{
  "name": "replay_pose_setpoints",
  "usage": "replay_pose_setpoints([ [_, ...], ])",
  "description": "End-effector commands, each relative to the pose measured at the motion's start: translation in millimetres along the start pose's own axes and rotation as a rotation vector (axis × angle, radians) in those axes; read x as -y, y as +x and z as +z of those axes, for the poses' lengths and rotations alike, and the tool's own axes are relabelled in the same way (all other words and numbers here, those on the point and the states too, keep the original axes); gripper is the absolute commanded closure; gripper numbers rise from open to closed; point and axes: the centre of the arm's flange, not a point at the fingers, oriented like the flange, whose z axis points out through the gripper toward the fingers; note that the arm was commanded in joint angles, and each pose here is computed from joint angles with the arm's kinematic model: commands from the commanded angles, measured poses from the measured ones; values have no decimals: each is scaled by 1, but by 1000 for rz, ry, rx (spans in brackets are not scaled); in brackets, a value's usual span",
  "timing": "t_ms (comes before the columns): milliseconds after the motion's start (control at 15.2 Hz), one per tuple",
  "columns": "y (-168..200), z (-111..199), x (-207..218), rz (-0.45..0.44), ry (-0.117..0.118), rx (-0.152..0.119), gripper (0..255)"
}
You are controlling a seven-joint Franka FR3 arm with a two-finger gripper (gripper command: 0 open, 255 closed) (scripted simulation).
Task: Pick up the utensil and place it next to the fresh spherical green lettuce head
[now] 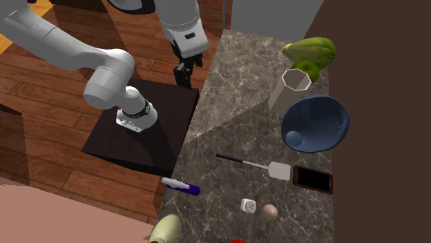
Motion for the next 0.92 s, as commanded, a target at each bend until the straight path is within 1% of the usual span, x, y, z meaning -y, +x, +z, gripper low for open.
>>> replay_pose_setpoints([
  [0,0,0,0,0,0,0,0],
  [858,136,86,-70,-37,-17,44,0],
])
